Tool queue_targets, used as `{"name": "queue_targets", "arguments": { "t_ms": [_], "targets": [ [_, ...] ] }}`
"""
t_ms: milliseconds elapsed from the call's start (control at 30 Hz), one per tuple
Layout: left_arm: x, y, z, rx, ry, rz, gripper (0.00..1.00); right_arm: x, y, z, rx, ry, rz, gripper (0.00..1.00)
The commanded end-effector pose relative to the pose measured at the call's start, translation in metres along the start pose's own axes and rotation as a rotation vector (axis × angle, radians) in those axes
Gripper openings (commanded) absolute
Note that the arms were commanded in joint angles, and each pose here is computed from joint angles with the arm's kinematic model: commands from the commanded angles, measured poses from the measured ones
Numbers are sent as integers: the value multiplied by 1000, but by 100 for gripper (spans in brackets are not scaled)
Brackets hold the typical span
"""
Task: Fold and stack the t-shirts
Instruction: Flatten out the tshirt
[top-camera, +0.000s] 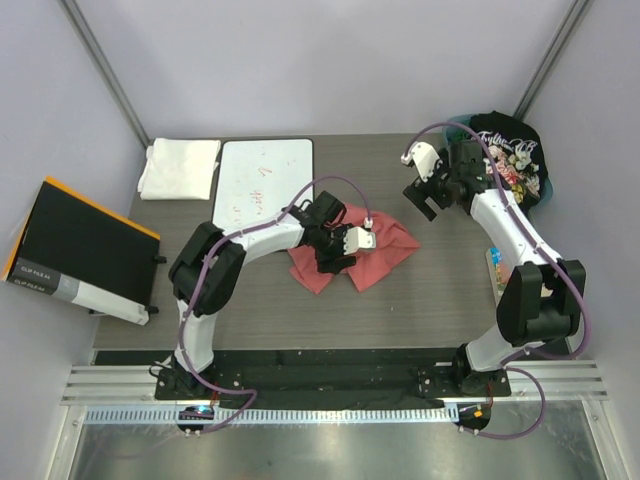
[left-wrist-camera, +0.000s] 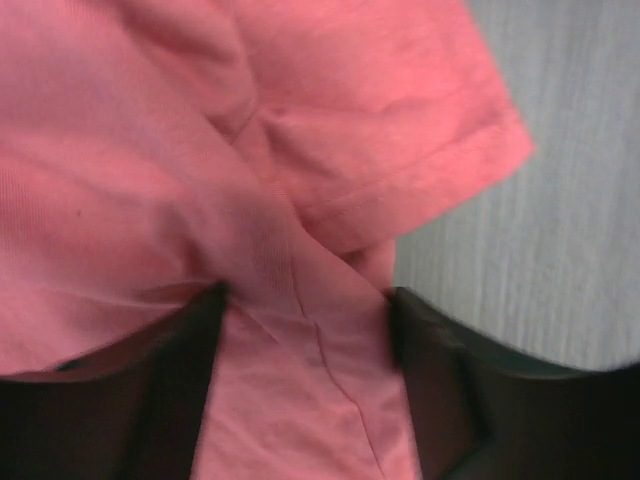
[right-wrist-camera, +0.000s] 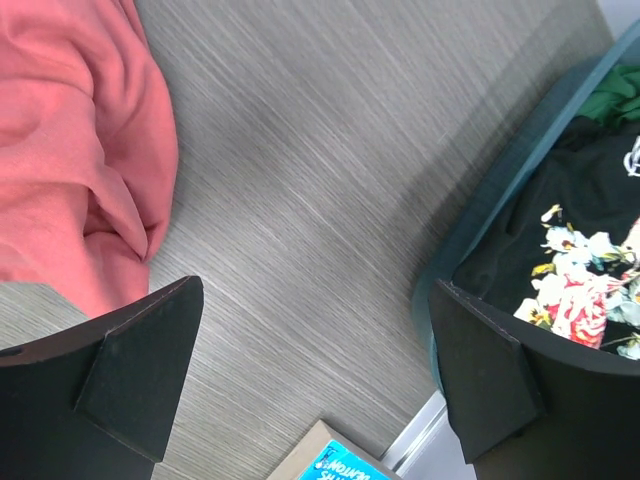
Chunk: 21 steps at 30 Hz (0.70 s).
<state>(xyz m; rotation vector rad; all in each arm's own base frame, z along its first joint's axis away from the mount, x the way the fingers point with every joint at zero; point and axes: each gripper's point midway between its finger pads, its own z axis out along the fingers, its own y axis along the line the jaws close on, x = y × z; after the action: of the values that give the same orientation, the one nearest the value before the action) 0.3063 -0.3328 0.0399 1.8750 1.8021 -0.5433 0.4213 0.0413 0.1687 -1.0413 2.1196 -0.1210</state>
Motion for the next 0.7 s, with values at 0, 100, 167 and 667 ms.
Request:
{"name": "queue_targets", "arguments": {
  "t_ms": [0,100,167,667],
  "targets": [
    [6,27,9,-138,40,-13,54,-32,-20,-27,78,-108,5,100],
    [13,33,10,-171,67,-13,15,-33,-21,-30,82,-113,2,100],
    [14,38,5,-199,82,-6,0,-33,-20,-30,79,-112,5,100],
    [-14,92,-225,-523,140,407,0,-30,11,15,-120,-129,91,100]
  ]
}}
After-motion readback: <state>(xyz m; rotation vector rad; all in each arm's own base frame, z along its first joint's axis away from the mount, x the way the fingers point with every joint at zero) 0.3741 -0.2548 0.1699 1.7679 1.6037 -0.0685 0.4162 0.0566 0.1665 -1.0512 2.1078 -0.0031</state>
